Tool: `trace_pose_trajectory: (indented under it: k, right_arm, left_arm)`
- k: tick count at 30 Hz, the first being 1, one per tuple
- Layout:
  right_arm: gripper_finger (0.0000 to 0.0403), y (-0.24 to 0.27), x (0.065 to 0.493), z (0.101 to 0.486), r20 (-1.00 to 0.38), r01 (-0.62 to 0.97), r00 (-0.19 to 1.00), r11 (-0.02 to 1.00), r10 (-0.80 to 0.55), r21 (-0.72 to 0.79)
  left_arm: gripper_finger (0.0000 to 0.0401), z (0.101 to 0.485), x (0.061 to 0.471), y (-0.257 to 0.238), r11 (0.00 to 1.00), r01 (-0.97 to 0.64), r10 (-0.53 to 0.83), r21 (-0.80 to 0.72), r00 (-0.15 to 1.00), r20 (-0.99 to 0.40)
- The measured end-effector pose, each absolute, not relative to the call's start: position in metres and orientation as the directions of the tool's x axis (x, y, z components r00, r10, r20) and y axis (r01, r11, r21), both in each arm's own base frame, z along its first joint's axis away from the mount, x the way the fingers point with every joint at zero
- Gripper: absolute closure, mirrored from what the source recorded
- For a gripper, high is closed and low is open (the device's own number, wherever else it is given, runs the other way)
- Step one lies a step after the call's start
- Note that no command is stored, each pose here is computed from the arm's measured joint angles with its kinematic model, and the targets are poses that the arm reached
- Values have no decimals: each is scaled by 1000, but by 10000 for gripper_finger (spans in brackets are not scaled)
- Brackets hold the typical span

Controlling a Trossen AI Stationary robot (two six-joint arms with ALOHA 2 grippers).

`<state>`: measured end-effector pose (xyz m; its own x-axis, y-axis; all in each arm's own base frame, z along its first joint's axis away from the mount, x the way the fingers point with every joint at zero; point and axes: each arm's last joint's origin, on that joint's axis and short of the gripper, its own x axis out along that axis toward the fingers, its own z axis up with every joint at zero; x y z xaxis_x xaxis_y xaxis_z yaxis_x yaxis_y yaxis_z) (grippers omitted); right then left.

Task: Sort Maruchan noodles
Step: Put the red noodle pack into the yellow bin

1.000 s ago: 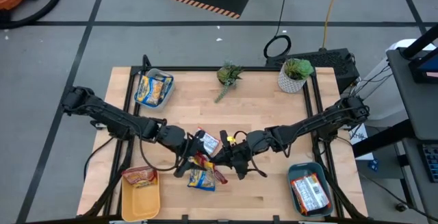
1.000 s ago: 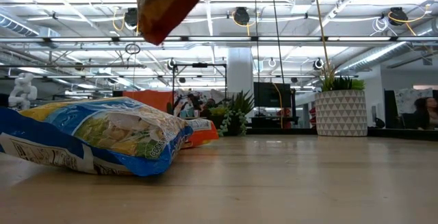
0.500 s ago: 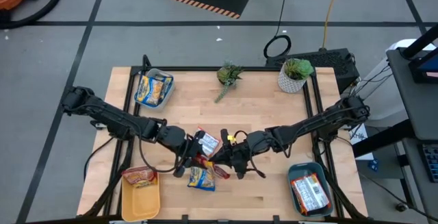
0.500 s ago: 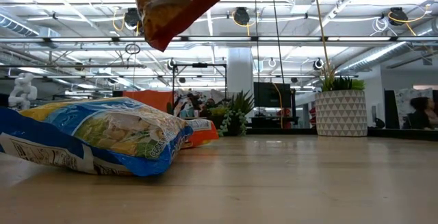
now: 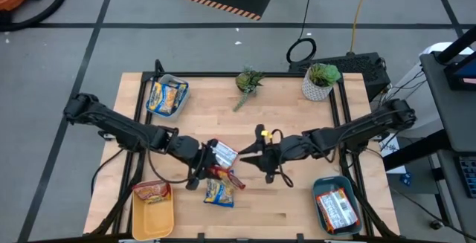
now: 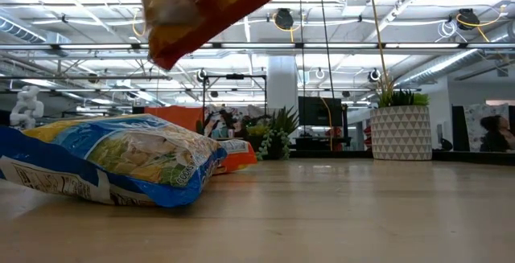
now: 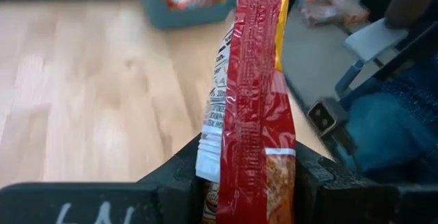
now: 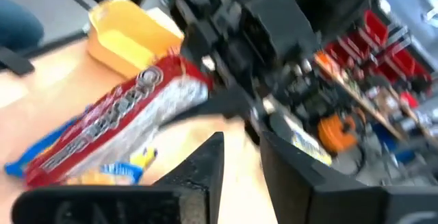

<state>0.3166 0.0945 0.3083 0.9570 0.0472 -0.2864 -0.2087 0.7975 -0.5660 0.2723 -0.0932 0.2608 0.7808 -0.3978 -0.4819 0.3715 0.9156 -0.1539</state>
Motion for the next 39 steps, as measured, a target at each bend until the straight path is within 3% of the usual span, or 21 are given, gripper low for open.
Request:
trace_pose_trajectory:
  k: [4, 15, 30, 39]
  right_arm:
    - [308, 91, 305, 311, -339, -185, 941, 808, -19, -559]
    - [309, 87, 289, 311, -437, -218, 899, 838, -26, -500]
    - [309, 86, 287, 306, -487, -229, 873, 853, -33, -469]
    - [309, 86, 286, 305, -495, -230, 868, 856, -35, -464]
  left_arm:
    - [275, 269, 256, -92, 925, 324, -381, -200, 769, -513]
    - [274, 280, 205, -105, 942, 186, -328, -280, 694, -641]
    - [274, 292, 150, -127, 840, 78, -482, -537, 564, -671]
    - [274, 286, 119, -145, 813, -36, -513, -582, 431, -743]
